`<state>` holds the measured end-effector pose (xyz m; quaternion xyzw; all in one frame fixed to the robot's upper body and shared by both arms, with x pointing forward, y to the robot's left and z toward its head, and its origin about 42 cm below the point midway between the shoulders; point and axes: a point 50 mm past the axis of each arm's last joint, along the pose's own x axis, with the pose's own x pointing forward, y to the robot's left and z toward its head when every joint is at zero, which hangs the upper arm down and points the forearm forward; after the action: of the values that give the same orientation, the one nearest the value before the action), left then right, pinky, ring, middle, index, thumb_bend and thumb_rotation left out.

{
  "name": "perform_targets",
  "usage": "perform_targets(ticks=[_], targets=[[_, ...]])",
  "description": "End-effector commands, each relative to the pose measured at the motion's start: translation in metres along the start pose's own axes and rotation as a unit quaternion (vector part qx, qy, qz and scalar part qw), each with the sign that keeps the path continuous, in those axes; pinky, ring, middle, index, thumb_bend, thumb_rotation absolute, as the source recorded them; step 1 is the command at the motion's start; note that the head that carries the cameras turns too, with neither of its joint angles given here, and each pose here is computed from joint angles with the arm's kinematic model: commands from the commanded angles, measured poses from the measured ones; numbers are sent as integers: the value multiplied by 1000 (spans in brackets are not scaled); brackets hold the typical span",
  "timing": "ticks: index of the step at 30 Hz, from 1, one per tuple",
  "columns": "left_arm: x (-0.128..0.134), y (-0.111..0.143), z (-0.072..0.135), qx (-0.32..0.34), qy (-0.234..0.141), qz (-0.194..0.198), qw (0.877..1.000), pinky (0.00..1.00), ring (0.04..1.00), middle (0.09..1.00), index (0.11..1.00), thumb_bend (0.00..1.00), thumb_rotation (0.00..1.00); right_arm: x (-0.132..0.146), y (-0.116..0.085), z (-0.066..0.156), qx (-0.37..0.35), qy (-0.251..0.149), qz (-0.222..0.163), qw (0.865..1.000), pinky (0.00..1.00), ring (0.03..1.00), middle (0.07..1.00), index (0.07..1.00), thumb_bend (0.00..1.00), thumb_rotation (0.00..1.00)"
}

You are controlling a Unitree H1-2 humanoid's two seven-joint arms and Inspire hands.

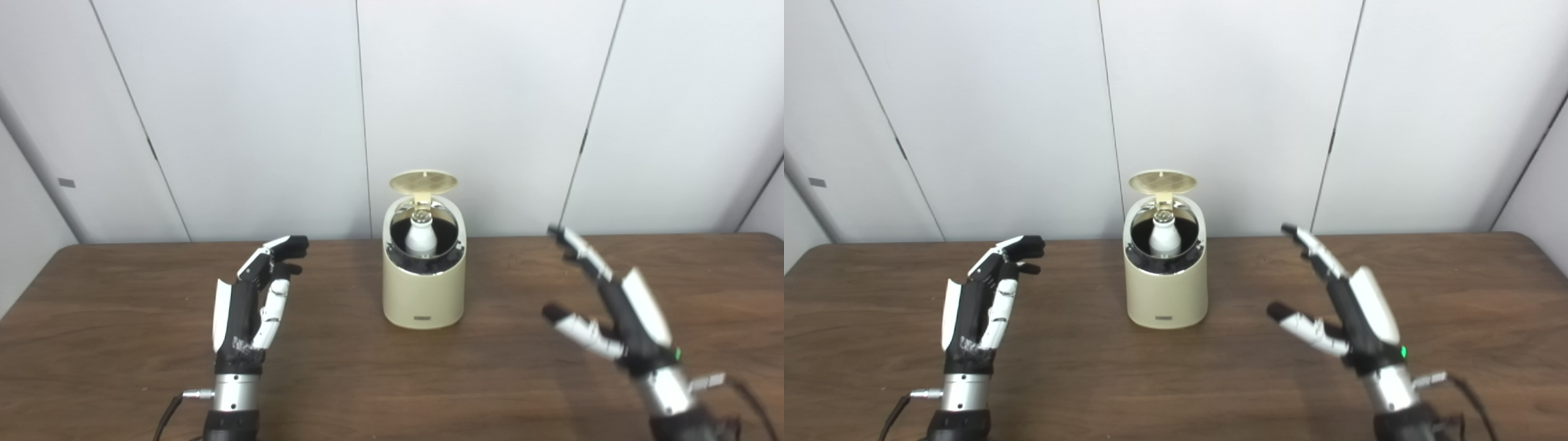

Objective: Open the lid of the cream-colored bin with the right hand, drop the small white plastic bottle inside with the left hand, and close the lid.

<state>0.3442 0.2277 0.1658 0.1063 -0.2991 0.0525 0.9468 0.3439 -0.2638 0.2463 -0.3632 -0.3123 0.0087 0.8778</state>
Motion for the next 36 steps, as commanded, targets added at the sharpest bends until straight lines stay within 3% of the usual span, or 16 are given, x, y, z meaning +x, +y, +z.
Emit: perform_targets(ticks=[1,6,13,24,36], targets=[[15,2,7,5,-31,2,1000,597,700,722,709,362,793,32,-19,29,-17,-55,-12,998,820,903,919,908,628,900],[15,1,7,10,-32,5,999,586,688,705,696,381,800,73,-43,64,-102,-60,29,992,775,883,885,880,749,910],[15,-1,7,14,-34,7,999,578,674,687,677,379,826,115,-60,98,-191,-73,98,974,933,982,894,883,988,975],[17,-4,8,13,-36,11,999,575,674,684,674,412,816,165,-49,126,-244,-84,171,951,976,976,891,884,1000,926],[17,-7,8,17,-37,8,999,580,677,690,677,398,832,199,-25,119,-262,-54,231,936,970,961,881,871,1000,907]])
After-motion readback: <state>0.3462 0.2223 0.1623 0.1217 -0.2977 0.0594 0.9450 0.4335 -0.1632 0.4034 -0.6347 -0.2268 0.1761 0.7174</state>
